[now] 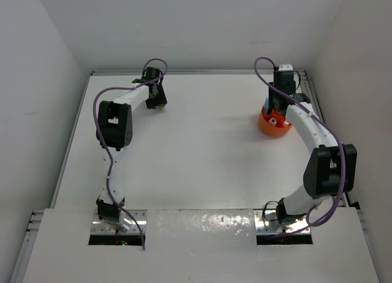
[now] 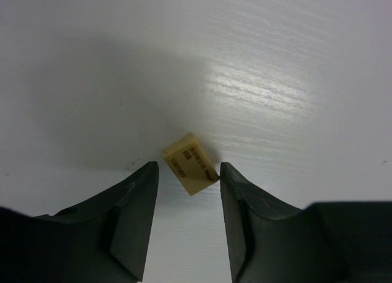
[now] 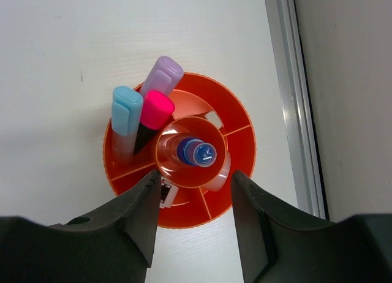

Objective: Sort the stationery into containers
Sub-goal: Pick up the stationery from the center of the board.

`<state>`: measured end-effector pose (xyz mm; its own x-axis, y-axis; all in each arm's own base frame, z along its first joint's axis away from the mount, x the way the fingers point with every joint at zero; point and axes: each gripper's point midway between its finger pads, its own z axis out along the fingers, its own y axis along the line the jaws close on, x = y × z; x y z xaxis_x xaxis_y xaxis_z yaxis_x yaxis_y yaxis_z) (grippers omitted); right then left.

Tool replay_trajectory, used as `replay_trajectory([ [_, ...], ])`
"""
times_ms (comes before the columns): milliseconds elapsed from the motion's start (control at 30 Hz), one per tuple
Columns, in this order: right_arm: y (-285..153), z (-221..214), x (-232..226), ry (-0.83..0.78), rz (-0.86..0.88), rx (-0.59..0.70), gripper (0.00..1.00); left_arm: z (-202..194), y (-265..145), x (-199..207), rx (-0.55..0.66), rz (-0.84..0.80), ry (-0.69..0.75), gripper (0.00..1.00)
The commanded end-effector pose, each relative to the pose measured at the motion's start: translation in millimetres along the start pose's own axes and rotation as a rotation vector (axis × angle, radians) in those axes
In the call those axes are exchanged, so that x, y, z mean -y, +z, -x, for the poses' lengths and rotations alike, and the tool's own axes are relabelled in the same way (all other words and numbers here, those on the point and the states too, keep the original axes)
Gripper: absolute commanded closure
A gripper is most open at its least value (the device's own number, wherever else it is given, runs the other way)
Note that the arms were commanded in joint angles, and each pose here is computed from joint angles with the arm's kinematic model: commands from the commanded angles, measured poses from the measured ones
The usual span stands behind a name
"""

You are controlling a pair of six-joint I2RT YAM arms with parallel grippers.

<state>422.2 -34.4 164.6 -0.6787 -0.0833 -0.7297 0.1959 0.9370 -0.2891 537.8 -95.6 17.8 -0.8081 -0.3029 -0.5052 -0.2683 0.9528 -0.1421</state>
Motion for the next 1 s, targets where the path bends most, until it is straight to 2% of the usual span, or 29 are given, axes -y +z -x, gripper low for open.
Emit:
replay_trajectory([
  [0, -11.7, 17.1, 3.5, 0.008, 0.003, 0.073, 0.51, -8.1, 11.0, -9.3, -0.044, 0.025, -0.053, 0.58],
  [233, -15.2, 18.9, 5.2, 0.013, 0.005, 0.091, 0.51, -8.8, 10.0, -10.9, -0.048, 0.021, -0.06, 0.86],
  [300, -16.0, 21.2, 2.1, 0.01, 0.019, 0.099, 0.51, -7.0, 9.2, -7.8, -0.044, 0.003, -0.052, 1.0],
  [367, -19.4, 23.2, -4.1, -0.017, 0.044, 0.103, 0.51, -2.1, 3.7, -0.9, -0.028, -0.024, -0.019, 1.0],
  [467, -28.0, 26.3, -26.6, -0.149, 0.12, 0.121, 0.51, 6.9, -12.4, 23.3, 0.022, -0.119, 0.08, 1.0],
  [533, -38.8, 32.2, -46.3, -0.216, 0.179, 0.148, 0.51, 15.6, -31.9, 52.2, 0.079, -0.255, 0.186, 1.0],
  [600, -48.9, 41.3, -59.3, -0.209, 0.238, 0.177, 0.5, 26.5, -50.8, 78.9, 0.145, -0.381, 0.295, 1.0],
  [633, -60.5, 52.5, -72.4, -0.194, 0.311, 0.216, 0.5, 34.5, -66.1, 88.4, 0.196, -0.43, 0.404, 1.0],
  [733, -82.7, 80.9, -95.7, -0.09, 0.439, 0.309, 0.48, 40.0, -103.1, 123.1, 0.264, -0.661, 0.565, 1.0],
  [767, -92.9, 87.7, -112.0, -0.028, 0.53, 0.326, 0.48, 32.9, -123.7, 141.6, 0.276, -0.803, 0.662, 1.0],
  [800, -95.5, 87.8, -117.3, 0.003, 0.561, 0.317, 0.49, 27.0, -135.4, 150.7, 0.283, -0.874, 0.719, 1.0],
  [833, -112.9, 106.7, -138.1, 0.072, 0.684, 0.377, 0.49, 15.6, -155.5, 165.9, 0.302, -0.971, 0.826, 1.0],
  [933, -127.0, 121.2, -172.3, 0.154, 0.82, 0.401, 0.52, -6.0, -180.5, 186.1, 0.335, -1.076, 0.996, 1.0],
  [967, -122.1, 116.9, -186.2, 0.189, 0.851, 0.362, 0.52, -10.5, -187.6, 189.8, 0.343, -1.116, 1.022, 1.0],
])
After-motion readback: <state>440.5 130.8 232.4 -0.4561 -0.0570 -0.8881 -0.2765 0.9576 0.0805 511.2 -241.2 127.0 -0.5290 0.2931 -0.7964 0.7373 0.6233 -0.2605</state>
